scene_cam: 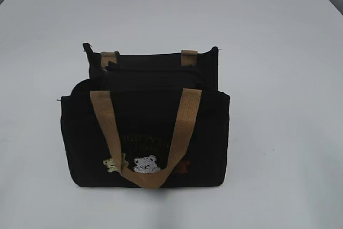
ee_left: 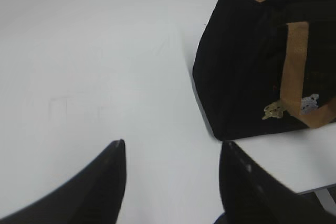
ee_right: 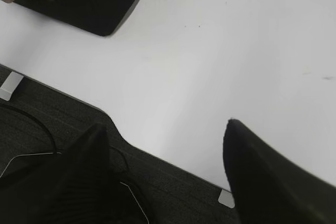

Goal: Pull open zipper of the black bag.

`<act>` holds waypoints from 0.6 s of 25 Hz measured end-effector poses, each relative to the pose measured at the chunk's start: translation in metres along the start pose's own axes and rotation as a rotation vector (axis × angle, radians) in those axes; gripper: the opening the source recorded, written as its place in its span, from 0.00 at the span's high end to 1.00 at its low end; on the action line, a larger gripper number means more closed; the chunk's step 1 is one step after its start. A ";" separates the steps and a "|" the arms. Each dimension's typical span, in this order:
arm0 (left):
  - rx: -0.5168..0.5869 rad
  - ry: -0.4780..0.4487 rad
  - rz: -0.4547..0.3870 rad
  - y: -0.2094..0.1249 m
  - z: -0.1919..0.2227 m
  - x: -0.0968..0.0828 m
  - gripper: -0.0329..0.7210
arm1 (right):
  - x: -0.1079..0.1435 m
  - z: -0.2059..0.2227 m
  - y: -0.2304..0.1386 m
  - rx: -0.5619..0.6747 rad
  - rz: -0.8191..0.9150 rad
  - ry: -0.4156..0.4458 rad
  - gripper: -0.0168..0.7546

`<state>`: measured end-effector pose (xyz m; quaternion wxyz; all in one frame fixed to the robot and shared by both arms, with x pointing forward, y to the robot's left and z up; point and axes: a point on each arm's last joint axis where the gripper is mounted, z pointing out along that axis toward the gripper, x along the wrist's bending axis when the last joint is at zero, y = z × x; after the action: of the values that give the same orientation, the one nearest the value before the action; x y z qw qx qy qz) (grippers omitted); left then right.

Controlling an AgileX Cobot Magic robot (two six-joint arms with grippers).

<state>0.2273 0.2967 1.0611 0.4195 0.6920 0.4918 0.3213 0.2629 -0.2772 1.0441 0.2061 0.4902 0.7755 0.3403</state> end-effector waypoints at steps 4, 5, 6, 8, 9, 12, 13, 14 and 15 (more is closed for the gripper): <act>-0.002 0.001 -0.002 -0.001 0.003 0.000 0.39 | 0.000 0.000 0.001 -0.006 0.004 -0.004 0.29; -0.005 0.001 -0.003 -0.001 0.003 0.000 0.39 | -0.001 0.000 0.000 -0.006 0.007 -0.008 0.29; -0.007 0.001 -0.003 0.000 0.003 0.000 0.39 | -0.002 0.000 0.000 -0.005 0.018 -0.016 0.29; -0.007 0.001 -0.003 0.000 0.003 0.000 0.39 | -0.004 0.000 0.000 -0.002 0.036 -0.040 0.29; -0.008 0.001 -0.003 0.000 0.003 0.000 0.39 | -0.004 0.000 0.000 -0.001 0.043 -0.046 0.29; -0.009 0.002 -0.003 0.000 0.003 0.000 0.39 | -0.005 0.000 0.000 -0.001 0.048 -0.053 0.29; -0.009 0.002 -0.003 0.000 0.003 0.000 0.40 | -0.005 0.000 0.000 -0.001 0.049 -0.053 0.29; -0.009 0.002 -0.003 0.000 0.003 0.000 0.40 | -0.005 0.000 0.000 -0.001 0.050 -0.054 0.29; -0.010 0.002 -0.003 0.000 0.003 0.000 0.41 | -0.005 0.000 0.000 -0.001 0.051 -0.054 0.29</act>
<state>0.2296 0.2963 1.0598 0.4230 0.6890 0.4916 0.3237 0.2650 -0.2817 1.0438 0.2184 0.5188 0.7568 0.3323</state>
